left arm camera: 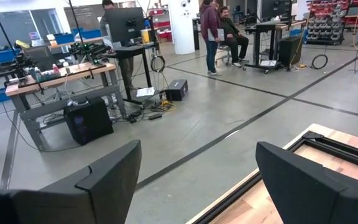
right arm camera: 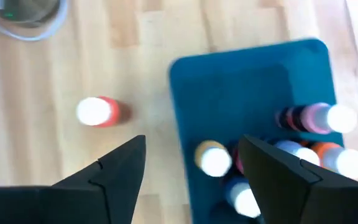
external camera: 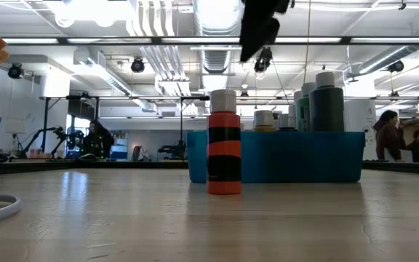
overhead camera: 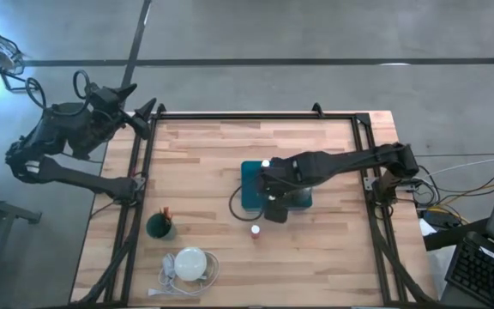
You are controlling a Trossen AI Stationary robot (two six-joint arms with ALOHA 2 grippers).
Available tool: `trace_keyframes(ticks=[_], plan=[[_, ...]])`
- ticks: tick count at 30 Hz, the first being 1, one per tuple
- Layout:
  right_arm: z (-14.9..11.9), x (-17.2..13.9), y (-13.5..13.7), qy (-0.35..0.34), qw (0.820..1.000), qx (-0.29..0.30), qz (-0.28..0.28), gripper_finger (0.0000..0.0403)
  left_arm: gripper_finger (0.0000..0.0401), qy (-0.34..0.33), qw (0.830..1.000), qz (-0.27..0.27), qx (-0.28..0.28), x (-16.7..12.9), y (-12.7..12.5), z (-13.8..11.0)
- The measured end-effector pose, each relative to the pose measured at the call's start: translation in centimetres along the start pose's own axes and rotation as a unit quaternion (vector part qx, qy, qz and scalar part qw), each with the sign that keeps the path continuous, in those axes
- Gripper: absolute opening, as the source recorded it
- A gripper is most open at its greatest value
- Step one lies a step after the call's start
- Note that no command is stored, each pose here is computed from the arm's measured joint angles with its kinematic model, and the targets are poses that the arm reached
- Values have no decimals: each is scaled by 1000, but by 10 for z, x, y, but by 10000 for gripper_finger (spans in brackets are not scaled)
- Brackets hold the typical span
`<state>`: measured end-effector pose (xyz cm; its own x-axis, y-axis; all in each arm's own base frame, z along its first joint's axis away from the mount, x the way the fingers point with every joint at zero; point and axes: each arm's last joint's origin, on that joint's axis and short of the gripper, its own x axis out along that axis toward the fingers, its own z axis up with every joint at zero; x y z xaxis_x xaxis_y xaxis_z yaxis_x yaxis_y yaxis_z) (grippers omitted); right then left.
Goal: Pick & Place Paint Supplies
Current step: Put the orange paint bottle into the blue bin
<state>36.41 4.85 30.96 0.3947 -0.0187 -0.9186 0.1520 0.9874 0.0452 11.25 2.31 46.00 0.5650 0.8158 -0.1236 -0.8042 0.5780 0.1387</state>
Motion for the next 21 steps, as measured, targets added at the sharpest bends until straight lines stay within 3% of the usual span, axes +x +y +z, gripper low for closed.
trace_keyframes(ticks=[11, 15, 21], plan=[[-11, -17, 52, -16, 999, -21, 37, 235, 320, 0, 1000, 0, 0, 0, 0, 0], [-8, -8, 62, -15, 999, -11, 43, 241, 320, 0, 1000, 0, 1, 0, 0, 0], [10, 13, 77, 16, 998, -42, 43, 246, 320, 0, 1000, 0, 9, 0, 0, 0]])
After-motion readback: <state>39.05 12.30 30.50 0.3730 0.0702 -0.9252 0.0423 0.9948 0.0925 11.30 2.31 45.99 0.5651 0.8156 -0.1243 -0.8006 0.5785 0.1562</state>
